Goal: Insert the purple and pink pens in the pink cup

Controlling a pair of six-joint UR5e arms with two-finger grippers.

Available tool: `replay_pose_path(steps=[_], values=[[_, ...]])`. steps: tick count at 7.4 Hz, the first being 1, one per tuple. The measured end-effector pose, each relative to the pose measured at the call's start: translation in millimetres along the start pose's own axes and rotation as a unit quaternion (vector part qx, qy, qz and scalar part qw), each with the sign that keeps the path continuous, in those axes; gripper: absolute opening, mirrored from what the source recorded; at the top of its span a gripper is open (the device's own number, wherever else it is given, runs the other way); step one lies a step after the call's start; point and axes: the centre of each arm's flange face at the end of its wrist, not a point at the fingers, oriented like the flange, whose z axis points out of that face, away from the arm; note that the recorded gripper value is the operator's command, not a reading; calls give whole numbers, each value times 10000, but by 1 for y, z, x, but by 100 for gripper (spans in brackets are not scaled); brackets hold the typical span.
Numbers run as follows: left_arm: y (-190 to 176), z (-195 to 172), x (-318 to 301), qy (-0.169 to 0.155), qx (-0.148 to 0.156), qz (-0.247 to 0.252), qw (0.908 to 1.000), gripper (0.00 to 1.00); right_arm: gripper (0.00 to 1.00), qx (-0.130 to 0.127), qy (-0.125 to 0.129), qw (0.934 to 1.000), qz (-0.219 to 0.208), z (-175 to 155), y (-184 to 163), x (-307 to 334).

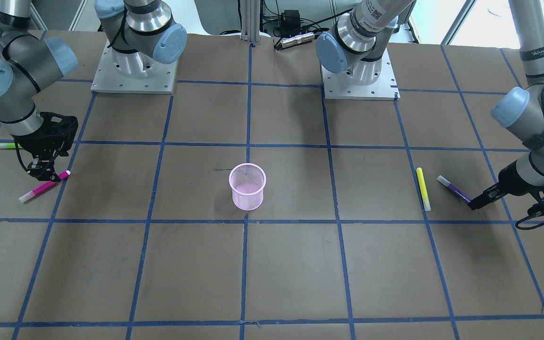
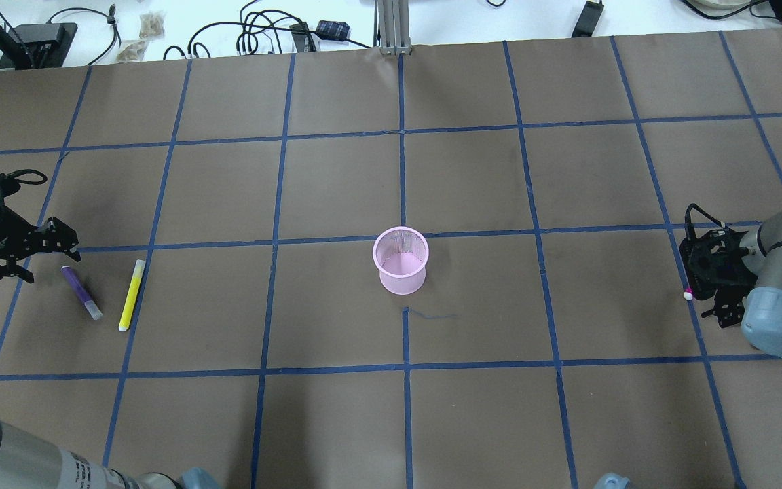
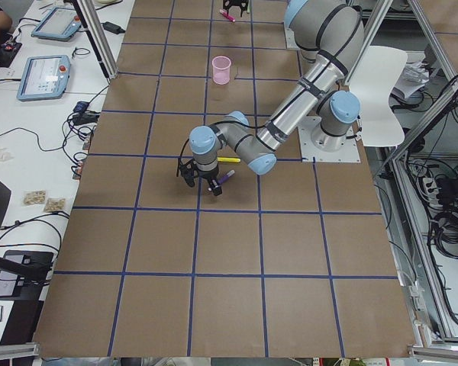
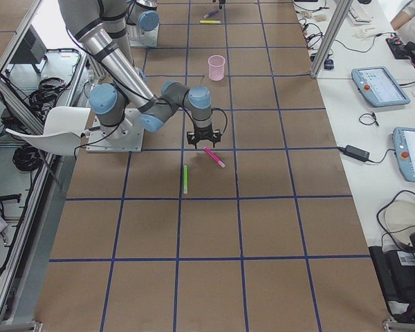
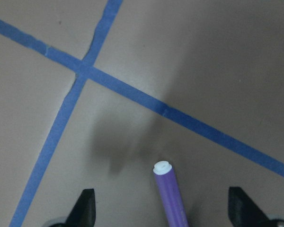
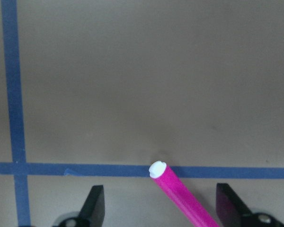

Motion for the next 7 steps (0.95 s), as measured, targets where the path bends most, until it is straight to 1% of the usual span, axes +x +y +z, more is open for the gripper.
replay_pose_path(steps=[1, 2, 3, 4, 5, 6, 7], values=[[0, 5, 0, 10, -49, -19, 10000, 80, 83, 22, 26, 10000, 1, 3, 0, 1], [0, 9, 1, 21, -93, -62, 9999, 79, 82, 26, 45, 10000, -2, 4, 1, 2], [0, 12, 2, 29, -122, -98, 9999, 73, 81, 32, 43, 10000, -6, 6, 1, 3], [0, 14, 3, 32, -143, -117, 9998, 53, 77, 43, 27, 10000, -5, 9, 1, 3], [0, 14, 3, 28, -151, -125, 9998, 28, 70, 53, 9, 10000, -6, 10, 1, 3], [0, 14, 2, 16, -154, -128, 9998, 7, 69, 57, 1, 10000, -16, 12, 1, 3], [0, 14, 2, 8, -169, -124, 9998, 0, 63, 62, -4, 10000, -21, 12, 1, 3]])
